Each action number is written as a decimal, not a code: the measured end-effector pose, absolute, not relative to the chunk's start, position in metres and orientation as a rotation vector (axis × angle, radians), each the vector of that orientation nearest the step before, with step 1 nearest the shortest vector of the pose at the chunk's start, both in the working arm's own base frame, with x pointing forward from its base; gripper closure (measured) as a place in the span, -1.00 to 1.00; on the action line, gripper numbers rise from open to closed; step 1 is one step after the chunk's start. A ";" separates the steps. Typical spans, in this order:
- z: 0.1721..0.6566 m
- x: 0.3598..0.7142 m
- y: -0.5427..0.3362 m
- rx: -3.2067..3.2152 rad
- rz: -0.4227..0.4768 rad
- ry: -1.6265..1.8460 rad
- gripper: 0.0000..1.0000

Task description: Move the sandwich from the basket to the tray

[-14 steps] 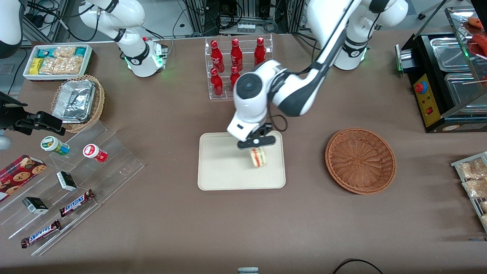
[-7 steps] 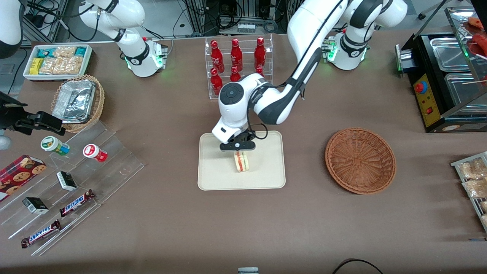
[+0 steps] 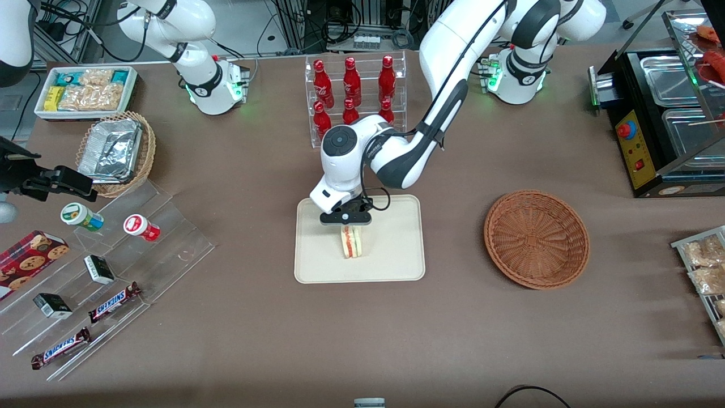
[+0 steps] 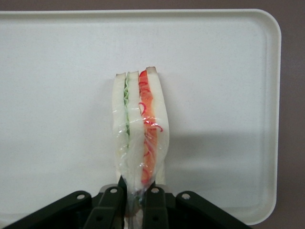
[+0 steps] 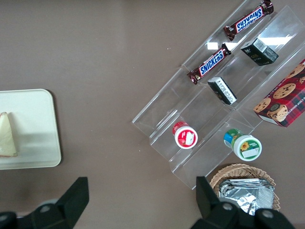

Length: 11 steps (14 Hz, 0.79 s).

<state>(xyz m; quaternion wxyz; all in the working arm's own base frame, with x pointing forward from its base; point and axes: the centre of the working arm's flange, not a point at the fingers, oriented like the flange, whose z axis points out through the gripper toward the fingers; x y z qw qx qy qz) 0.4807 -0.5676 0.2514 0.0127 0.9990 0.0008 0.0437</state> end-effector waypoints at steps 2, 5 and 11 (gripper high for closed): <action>0.248 0.482 -0.567 3.115 0.138 0.003 0.58; 0.251 0.484 -0.567 3.111 0.149 0.003 -0.03; 0.319 0.490 -0.557 3.156 0.129 0.037 -0.99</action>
